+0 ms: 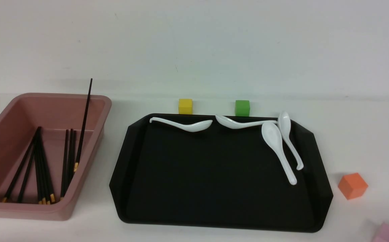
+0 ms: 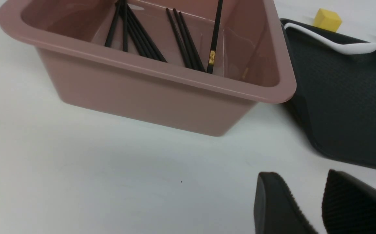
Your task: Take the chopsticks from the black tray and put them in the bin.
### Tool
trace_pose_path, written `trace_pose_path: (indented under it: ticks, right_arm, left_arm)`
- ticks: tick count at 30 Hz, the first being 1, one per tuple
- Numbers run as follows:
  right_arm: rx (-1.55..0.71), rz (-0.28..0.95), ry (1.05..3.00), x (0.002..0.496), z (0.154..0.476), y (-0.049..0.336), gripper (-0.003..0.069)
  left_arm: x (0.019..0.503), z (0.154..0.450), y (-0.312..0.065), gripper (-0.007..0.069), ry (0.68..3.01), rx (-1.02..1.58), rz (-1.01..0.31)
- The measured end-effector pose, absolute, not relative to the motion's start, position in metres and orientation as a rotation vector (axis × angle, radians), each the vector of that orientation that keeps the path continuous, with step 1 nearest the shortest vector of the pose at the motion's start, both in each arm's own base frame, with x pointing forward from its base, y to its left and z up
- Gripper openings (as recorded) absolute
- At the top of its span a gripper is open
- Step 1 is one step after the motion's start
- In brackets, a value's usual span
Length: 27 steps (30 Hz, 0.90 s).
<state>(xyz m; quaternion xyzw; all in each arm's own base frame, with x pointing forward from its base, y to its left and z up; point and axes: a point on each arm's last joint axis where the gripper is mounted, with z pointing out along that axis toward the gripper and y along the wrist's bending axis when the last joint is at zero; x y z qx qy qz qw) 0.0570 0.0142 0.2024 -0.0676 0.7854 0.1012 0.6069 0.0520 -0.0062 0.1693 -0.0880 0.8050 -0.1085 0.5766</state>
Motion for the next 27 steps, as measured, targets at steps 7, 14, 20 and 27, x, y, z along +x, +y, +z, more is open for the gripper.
trace_pose_path:
  ticks: [7,14,20,27]
  right_arm:
    - [0.044,0.158,1.829,0.055,0.18,0.005,0.0047]
    - [0.114,0.107,1.828,0.054,0.176,0.001,0.0057]
    - [0.119,0.097,1.857,0.053,0.175,0.001,0.0066]
    - [0.102,0.095,1.858,0.053,0.175,0.001,0.0076]
  left_arm:
    - [0.052,0.169,-0.006,0.0239,1.884,-0.206,-0.254]
    - [0.052,0.169,-0.006,0.0239,1.884,-0.206,-0.254]
    - [0.052,0.169,-0.006,0.0239,1.884,-0.206,-0.254]
    - [0.052,0.169,-0.006,0.0239,1.884,-0.206,-0.254]
